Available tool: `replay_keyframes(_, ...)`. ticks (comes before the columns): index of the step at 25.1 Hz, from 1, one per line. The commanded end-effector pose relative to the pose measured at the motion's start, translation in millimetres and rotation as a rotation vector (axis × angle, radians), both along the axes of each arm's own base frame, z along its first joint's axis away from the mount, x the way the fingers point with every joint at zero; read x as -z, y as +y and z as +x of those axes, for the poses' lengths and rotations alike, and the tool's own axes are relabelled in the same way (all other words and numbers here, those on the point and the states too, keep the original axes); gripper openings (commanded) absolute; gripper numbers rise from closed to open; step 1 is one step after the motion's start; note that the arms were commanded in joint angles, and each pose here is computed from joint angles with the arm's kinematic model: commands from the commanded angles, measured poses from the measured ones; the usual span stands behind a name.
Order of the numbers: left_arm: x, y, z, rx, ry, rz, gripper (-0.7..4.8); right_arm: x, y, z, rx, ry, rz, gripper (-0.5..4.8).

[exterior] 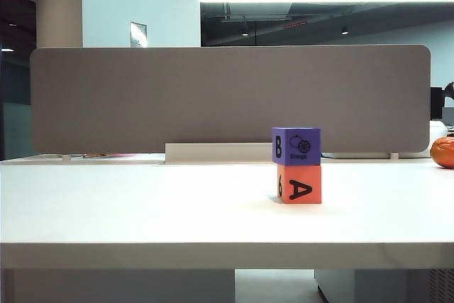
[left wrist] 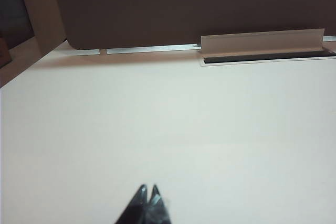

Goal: Stack one letter block on top of another letter block.

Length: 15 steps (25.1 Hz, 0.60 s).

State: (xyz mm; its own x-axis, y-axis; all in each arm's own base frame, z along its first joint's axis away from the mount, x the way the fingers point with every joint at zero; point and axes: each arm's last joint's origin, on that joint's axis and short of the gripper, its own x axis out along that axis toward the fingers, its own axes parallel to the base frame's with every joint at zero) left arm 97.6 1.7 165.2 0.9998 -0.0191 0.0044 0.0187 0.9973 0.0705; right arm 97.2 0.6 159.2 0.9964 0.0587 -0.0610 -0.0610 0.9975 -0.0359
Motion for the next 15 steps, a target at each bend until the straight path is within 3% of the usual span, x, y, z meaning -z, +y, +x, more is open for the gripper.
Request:
replay_keyframes(1,-2.0,-0.2,-0.2,0.006,-0.013,0.001,-0.06,-0.1,-2.6,0.3,0.093,-0.015,0.013,0.00)
replay_keyframes(15,-2.0,-0.2,-0.2,0.006,-0.013,0.001,-0.06,0.4,-3.0,0.3,0.104,-0.011,0.008,0.00)
